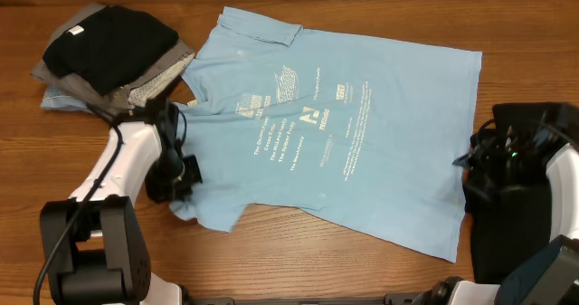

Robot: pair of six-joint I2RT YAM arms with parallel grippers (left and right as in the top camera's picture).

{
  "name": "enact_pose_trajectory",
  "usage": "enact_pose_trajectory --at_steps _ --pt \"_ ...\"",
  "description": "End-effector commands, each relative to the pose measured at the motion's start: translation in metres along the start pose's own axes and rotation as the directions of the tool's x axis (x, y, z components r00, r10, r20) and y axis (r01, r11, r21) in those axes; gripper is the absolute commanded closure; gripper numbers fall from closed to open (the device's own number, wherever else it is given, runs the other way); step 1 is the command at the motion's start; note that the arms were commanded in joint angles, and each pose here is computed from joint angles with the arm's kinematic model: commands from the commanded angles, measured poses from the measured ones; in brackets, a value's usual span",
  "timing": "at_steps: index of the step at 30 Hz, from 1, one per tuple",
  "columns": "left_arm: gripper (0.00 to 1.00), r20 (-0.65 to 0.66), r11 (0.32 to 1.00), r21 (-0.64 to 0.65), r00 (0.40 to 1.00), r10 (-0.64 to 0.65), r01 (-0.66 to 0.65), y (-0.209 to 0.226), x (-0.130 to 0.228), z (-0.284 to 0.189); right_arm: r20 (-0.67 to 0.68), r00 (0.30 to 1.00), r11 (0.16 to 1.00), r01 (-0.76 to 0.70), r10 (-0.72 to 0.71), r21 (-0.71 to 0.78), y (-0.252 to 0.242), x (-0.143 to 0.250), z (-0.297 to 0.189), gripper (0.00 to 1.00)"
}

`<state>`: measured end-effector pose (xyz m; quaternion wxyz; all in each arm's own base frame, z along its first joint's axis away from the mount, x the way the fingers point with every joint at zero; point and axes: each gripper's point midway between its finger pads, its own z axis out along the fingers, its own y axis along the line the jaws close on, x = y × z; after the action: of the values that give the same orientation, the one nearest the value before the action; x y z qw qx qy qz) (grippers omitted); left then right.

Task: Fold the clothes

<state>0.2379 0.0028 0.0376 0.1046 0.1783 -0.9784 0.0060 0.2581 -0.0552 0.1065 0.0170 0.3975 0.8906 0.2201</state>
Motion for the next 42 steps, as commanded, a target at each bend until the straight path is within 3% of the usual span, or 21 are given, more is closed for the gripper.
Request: enact_pose_trajectory --at_steps 1,7,20,29,35,36,40,42 --pt "0.96 0.1 0.996 -0.084 0.994 0.034 -0.025 0.01 -0.026 -0.035 -0.071 0.99 0.991 -0.12 0.125 0.061 -0.026 0.026 0.025 0.55" --pt "0.96 0.111 0.997 -0.073 0.993 0.046 -0.038 0.007 -0.029 -0.042 -0.103 0.96 0.957 -0.245 0.262 0.156 -0.06 0.05 0.056 0.6" --pt "0.96 0.127 0.996 -0.069 0.99 0.058 -0.049 0.005 -0.034 -0.042 -0.179 0.892 0.893 -0.363 0.416 0.268 -0.095 0.1 0.083 0.58" --pt "0.94 0.136 0.997 -0.065 0.989 0.057 -0.049 0.004 -0.036 -0.042 -0.215 0.869 0.877 -0.374 0.445 0.301 -0.103 0.118 0.087 0.58" --pt "0.93 0.142 0.998 -0.038 0.988 0.061 -0.056 -0.001 -0.038 -0.042 -0.162 0.862 0.856 -0.422 0.481 0.298 -0.114 0.118 0.103 0.55" --pt "0.94 0.142 0.998 -0.038 0.988 0.061 -0.057 -0.001 -0.037 -0.042 -0.155 0.863 0.856 -0.423 0.481 0.297 -0.115 0.117 0.104 0.57" --pt "0.94 0.137 0.997 -0.04 0.988 0.072 -0.067 0.0 -0.036 -0.042 -0.145 0.869 0.861 -0.42 0.472 0.286 -0.114 0.112 0.104 0.86" --pt "0.95 0.133 0.997 -0.041 0.988 0.072 -0.067 0.0 -0.036 -0.042 -0.149 0.875 0.867 -0.409 0.461 0.284 -0.112 0.111 0.102 0.93"
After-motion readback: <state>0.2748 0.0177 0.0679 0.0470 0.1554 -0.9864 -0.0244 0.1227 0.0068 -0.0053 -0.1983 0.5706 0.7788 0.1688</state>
